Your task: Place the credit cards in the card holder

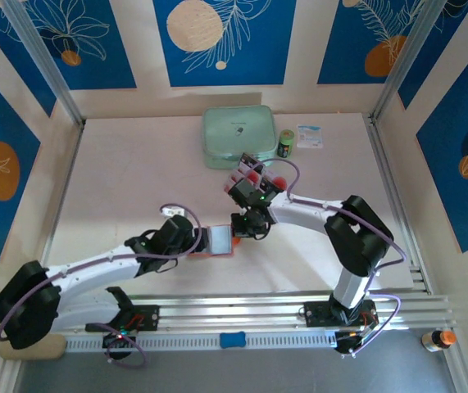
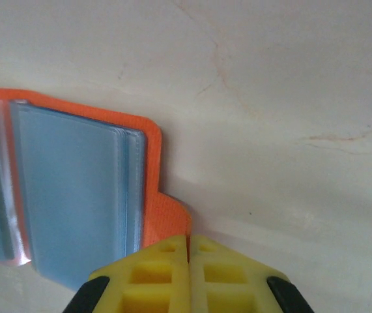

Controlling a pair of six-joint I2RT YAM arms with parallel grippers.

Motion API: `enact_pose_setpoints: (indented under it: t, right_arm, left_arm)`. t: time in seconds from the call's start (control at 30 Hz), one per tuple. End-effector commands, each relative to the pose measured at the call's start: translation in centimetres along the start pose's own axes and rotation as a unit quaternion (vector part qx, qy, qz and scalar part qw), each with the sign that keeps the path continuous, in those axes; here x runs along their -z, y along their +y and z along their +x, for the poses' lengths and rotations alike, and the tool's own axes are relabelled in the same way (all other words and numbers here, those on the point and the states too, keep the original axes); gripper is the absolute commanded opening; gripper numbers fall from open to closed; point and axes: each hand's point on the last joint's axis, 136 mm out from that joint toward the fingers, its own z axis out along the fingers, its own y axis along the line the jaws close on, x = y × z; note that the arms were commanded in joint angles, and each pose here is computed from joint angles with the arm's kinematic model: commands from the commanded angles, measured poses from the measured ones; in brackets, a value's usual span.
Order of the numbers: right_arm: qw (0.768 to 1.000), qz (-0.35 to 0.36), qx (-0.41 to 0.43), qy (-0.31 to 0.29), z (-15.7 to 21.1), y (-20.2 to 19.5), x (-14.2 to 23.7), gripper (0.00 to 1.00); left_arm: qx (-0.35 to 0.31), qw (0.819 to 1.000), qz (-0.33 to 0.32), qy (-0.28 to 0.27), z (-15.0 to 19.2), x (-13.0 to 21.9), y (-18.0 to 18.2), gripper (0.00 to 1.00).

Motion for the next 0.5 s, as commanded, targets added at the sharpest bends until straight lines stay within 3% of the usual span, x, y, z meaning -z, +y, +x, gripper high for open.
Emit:
enact_pose_setpoints:
  t: [0.0, 0.37, 0.47]
  right_arm:
    - [1.0, 0.007, -0.001, -0.007, 0.3, -0.9, 1.1, 0.02]
    - [0.999, 0.013, -0.032, -0.009, 1.8, -4.0, 1.3, 0.03]
    - [0.999, 0.01, -0.035, -0.011, 1.8, -4.3, 1.6, 0.16]
  left_arm:
    - [-0.011, 1.0, 0.009, 0.014, -0.2, -0.7, -0.9, 0.9]
    - [-0.022, 0.998, -0.011, 0.051, 1.6, -2.4, -0.4, 0.93]
    - [-0.021, 0.998, -0.013, 0.056, 2.0, -2.6, -0.1, 0.93]
